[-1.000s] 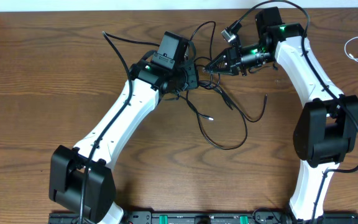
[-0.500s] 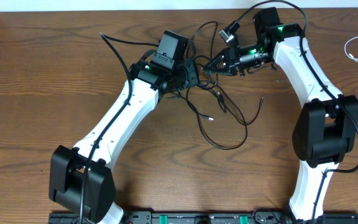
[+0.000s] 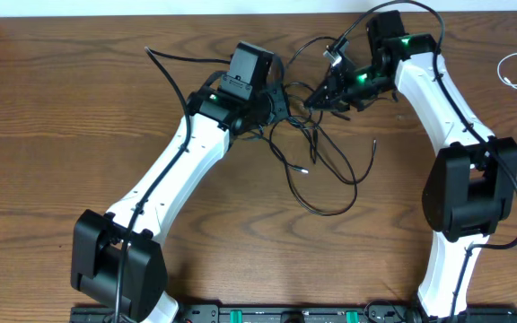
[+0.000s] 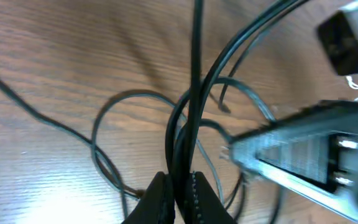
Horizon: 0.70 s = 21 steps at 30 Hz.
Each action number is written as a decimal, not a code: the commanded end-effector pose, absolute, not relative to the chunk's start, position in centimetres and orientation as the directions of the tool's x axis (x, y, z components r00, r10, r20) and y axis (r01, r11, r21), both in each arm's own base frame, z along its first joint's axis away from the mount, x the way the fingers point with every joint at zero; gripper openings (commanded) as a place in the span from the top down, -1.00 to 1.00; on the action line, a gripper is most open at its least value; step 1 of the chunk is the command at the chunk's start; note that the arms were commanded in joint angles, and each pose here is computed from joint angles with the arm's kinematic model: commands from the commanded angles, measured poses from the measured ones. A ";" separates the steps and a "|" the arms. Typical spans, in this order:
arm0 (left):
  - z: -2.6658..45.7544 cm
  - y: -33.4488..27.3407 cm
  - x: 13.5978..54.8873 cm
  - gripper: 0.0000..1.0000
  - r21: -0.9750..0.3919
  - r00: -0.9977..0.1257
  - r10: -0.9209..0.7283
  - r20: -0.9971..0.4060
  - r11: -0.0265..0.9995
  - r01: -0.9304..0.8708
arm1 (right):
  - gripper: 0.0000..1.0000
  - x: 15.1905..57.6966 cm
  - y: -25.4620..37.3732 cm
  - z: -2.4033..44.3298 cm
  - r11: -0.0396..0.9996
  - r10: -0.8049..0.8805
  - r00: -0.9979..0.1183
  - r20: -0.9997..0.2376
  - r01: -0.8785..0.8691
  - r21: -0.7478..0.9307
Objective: Untangle cables
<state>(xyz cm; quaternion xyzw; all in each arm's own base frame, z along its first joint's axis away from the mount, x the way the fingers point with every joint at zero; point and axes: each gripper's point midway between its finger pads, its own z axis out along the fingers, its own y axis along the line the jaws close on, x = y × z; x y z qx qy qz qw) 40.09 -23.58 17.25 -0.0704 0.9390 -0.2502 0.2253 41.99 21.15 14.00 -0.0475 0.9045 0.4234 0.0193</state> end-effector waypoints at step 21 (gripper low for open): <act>25.8 -21.8 38.5 0.40 -0.568 -0.812 -0.269 -0.517 0.818 0.091 | 0.98 42.3 19.9 11.1 0.808 -0.068 -0.993 -0.097 -0.112 0.579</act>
